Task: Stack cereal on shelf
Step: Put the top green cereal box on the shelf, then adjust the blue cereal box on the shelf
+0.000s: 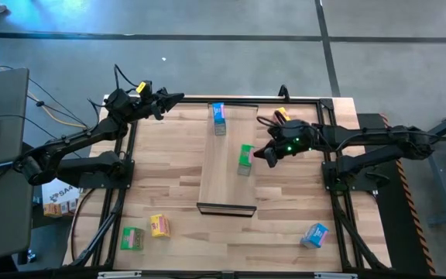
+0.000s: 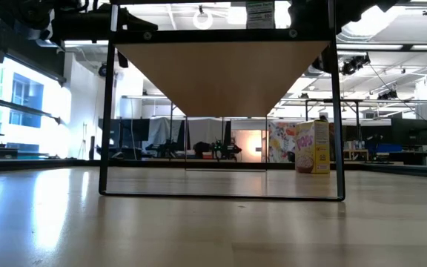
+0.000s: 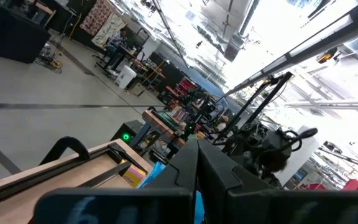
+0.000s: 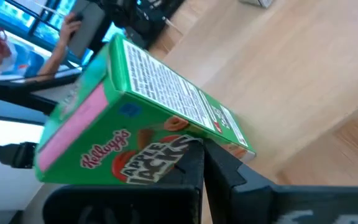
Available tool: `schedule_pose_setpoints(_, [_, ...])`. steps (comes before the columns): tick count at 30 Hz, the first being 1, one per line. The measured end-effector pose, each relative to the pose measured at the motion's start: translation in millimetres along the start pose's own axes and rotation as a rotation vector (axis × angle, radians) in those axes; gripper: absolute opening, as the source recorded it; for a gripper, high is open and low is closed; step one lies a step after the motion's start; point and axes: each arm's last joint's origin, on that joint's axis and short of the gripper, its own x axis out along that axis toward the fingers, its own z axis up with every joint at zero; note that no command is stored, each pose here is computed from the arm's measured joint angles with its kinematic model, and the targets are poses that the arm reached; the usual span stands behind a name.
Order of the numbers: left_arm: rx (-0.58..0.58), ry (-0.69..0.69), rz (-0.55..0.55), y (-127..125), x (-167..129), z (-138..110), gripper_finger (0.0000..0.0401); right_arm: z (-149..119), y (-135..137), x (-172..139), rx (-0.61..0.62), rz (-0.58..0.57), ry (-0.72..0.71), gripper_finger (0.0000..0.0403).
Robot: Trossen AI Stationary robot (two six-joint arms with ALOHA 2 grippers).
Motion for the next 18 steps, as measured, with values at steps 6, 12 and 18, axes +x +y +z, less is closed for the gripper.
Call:
schedule_pose_setpoints(6, [0.009,0.0,0.0,0,0,0,0.0,2,-1,0,0.003,0.003,-0.013,0.0])
schedule_pose_setpoints(12, [0.016,0.0,0.0,0,0,0,0.0,6,-4,-1,0.009,-0.009,-0.027,0.0])
schedule_pose_setpoints(18, [0.016,0.0,0.0,0,0,0,0.0,11,-14,-11,-0.032,-0.067,0.002,0.0])
